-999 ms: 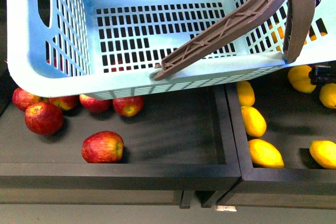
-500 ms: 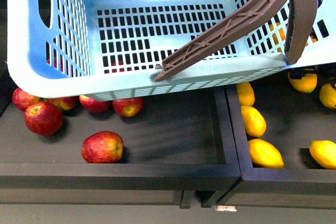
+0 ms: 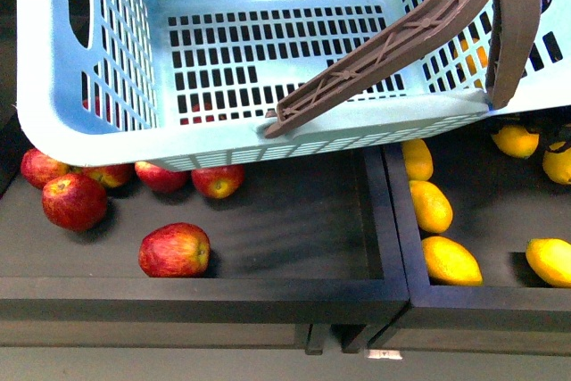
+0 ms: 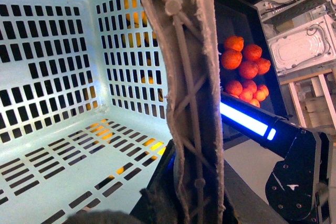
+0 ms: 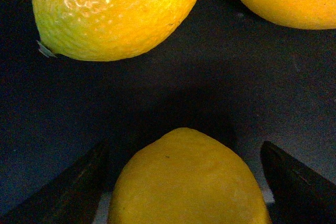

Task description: Pick lemon and mango into basket

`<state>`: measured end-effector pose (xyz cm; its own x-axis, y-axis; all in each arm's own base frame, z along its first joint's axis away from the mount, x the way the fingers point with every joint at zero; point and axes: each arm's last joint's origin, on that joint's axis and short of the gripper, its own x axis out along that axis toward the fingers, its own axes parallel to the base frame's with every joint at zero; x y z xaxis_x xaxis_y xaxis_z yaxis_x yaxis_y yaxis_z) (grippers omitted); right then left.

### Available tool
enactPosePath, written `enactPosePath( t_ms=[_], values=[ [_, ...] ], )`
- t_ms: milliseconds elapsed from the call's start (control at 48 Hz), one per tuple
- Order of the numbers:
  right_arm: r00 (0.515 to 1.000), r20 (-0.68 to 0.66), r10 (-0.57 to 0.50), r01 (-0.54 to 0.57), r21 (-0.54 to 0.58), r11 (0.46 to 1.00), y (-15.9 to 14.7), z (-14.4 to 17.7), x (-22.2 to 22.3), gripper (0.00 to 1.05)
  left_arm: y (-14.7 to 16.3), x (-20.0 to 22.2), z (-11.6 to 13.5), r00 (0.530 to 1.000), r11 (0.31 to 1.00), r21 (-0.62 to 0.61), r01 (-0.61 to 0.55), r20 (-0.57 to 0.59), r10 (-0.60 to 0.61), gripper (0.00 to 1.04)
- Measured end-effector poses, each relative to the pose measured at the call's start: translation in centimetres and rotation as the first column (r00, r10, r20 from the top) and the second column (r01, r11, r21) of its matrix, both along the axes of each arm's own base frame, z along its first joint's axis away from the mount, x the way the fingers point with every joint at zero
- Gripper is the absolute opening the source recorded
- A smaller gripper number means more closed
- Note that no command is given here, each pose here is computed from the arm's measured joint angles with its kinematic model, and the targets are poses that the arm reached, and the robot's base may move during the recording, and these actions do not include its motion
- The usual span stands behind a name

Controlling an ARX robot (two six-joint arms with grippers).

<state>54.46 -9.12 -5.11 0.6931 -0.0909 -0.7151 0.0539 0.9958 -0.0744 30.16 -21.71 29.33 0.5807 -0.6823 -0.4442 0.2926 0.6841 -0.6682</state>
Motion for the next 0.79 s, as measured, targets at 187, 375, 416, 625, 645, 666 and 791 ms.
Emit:
enactPosePath(
  t_ms=[187, 375, 416, 625, 645, 666, 791],
  values=[
    [1.0, -0.004, -0.017, 0.017, -0.003, 1.0, -0.2, -0.5, -0.4, 0.61, 0.0, 0.0, 0.0, 1.0, 1.0, 0.0, 0.0, 0.0, 0.0, 0.07],
    [0.999, 0.034, -0.025, 0.024, 0.026, 0.999, -1.1, 0.4, -2.6, 0.6, 0.0, 0.0, 0.0, 1.0, 1.0, 0.0, 0.0, 0.0, 0.0, 0.07],
    [0.999, 0.039, -0.029, 0.028, 0.027, 0.999, -1.2, 0.6, -3.1, 0.6, 0.0, 0.0, 0.0, 1.0, 1.0, 0.0, 0.0, 0.0, 0.0, 0.07],
    [0.989, 0.141, -0.045, 0.042, 0.024, 0.999, -3.9, 6.6, -6.9, 0.59, 0.0, 0.0, 0.0, 1.0, 1.0, 0.0, 0.0, 0.0, 0.0, 0.07],
    [0.987, 0.154, -0.047, 0.044, 0.024, 0.999, -4.1, 7.4, -7.3, 0.59, 0.0, 0.0, 0.0, 1.0, 1.0, 0.0, 0.0, 0.0, 0.0, 0.07],
    [0.983, 0.176, -0.049, 0.045, 0.026, 0.999, -4.3, 8.7, -7.9, 0.59, 0.0, 0.0, 0.0, 1.0, 1.0, 0.0, 0.0, 0.0, 0.0, 0.07],
    [0.956, 0.292, -0.036, 0.028, 0.032, 0.999, -4.5, 14.9, -11.0, 0.59, 0.0, 0.0, 0.0, 1.0, 1.0, 0.0, 0.0, 0.0, 0.0, 0.07]
  ],
)
